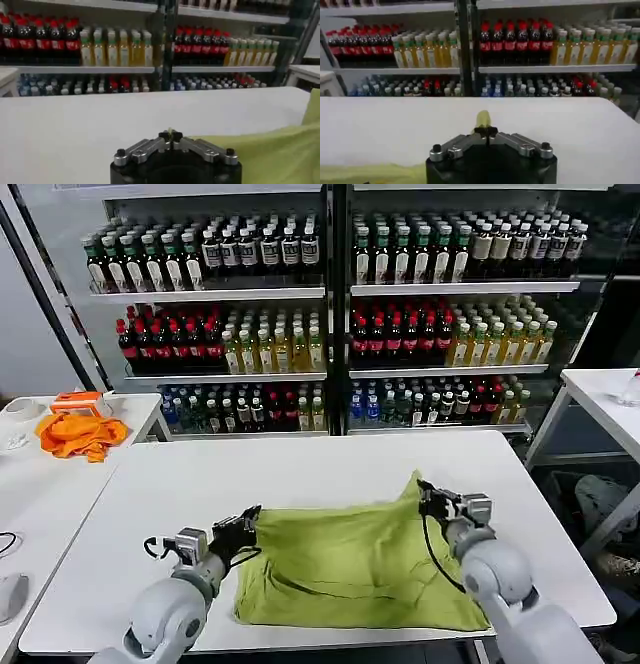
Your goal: Fold and organize the clothes.
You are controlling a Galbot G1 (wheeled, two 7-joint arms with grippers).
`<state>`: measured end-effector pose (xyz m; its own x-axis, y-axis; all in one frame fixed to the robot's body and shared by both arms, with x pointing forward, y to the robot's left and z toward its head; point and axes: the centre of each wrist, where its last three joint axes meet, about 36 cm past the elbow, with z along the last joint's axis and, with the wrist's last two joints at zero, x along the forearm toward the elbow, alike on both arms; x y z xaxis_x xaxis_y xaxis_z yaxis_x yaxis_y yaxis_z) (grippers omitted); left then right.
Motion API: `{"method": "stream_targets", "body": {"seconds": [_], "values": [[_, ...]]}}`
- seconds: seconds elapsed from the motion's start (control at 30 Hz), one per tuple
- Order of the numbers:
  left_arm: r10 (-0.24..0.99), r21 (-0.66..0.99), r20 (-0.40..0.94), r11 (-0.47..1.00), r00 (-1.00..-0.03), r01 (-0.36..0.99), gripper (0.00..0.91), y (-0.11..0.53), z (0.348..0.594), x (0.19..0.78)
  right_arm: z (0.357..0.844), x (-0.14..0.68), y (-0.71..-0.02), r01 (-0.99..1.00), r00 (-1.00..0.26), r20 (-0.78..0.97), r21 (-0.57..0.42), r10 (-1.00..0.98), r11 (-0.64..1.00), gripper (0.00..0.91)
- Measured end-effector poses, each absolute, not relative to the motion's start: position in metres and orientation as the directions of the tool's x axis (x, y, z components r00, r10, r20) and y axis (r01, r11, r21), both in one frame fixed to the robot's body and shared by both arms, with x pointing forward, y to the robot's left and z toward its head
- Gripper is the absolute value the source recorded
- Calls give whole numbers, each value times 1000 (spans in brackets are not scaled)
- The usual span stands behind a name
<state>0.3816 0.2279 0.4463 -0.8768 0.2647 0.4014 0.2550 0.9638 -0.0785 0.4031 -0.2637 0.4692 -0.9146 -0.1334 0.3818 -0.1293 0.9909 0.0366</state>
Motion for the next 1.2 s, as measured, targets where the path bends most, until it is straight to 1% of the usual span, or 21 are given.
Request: {"method": "stream_targets", "body": {"seconds": [0.13, 0.3, 0.33, 0.37, 0.4, 0.63, 0.83, 1.03, 1.2], "values": [[272, -62, 418, 960, -867, 272, 30, 228, 443, 368, 465, 379, -270, -105, -908, 405, 36, -111, 994, 0], [278, -45, 453, 956, -847, 289, 30, 227, 432, 353, 454, 355, -276, -71, -890, 449, 36, -79, 997, 0], [278, -41, 457, 956, -845, 292, 81, 226, 430, 351, 451, 352, -277, -66, -887, 457, 35, -75, 997, 0], [278, -36, 460, 955, -843, 295, 494, 225, 428, 349, 449, 349, -277, -61, -883, 464, 34, -69, 998, 907], [278, -31, 462, 954, -842, 297, 907, 224, 427, 347, 447, 346, -277, -57, -880, 471, 33, -66, 998, 907], [257, 5, 472, 956, -843, 293, 907, 219, 418, 340, 436, 329, -274, -50, -862, 504, 27, -56, 998, 907], [229, 31, 454, 962, -861, 272, 907, 216, 416, 330, 437, 315, -273, -35, -862, 506, 8, -34, 999, 907], [191, 10, 435, 976, -880, 217, 907, 208, 416, 320, 441, 300, -272, -19, -865, 501, -5, -14, 1000, 907], [161, -32, 442, 986, -883, 164, 907, 194, 409, 311, 442, 289, -270, -11, -864, 504, -13, -3, 1000, 907]]}}
